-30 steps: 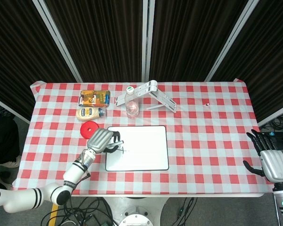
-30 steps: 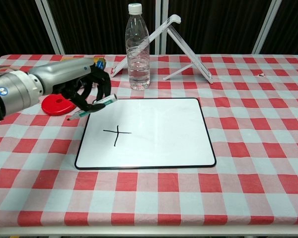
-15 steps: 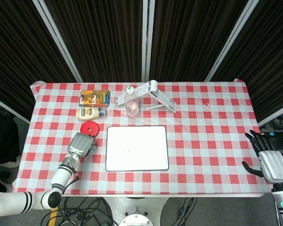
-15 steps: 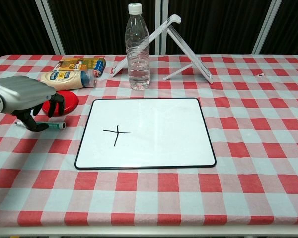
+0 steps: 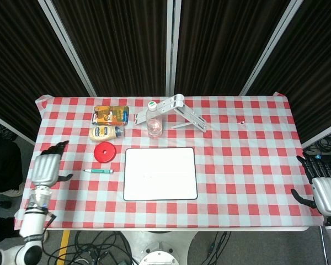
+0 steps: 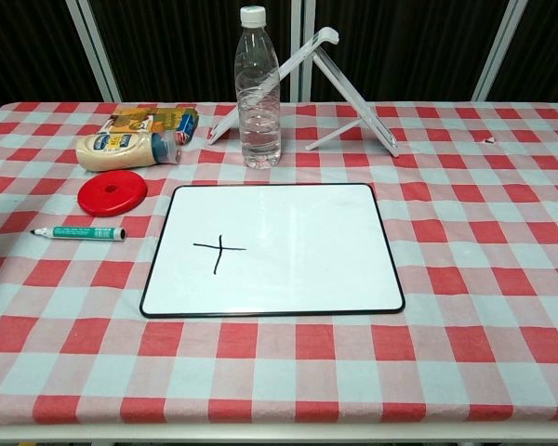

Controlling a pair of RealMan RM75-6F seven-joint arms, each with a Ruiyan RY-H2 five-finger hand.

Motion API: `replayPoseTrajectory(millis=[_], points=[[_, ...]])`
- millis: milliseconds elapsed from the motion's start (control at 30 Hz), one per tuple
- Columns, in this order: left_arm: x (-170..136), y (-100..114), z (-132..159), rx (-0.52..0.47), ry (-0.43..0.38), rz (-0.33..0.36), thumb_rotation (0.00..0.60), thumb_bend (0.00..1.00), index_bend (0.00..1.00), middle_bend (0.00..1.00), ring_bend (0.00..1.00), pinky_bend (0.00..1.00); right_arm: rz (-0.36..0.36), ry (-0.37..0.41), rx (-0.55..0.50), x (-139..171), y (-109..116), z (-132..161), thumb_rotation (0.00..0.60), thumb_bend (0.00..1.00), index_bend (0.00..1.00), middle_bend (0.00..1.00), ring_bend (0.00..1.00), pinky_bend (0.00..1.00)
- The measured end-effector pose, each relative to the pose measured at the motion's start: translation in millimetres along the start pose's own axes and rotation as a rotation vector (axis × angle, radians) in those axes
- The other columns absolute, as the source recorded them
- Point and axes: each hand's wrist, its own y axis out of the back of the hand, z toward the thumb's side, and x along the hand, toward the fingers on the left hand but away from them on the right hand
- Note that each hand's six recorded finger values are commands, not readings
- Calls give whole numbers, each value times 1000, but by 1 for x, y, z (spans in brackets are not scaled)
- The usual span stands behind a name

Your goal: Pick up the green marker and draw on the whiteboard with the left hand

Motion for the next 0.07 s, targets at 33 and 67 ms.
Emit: replayPoseTrajectory(millis=[33,67], points=[[-6,2,-12,-26,16,10,600,57,118,144,189,236,1,6,-11,1,-1,1,600,195,0,0,0,0],[-13,5,-24,-51,30,19,600,57,120,145,189,235,2,14,-20,1,-1,3,600,195,0,0,0,0]])
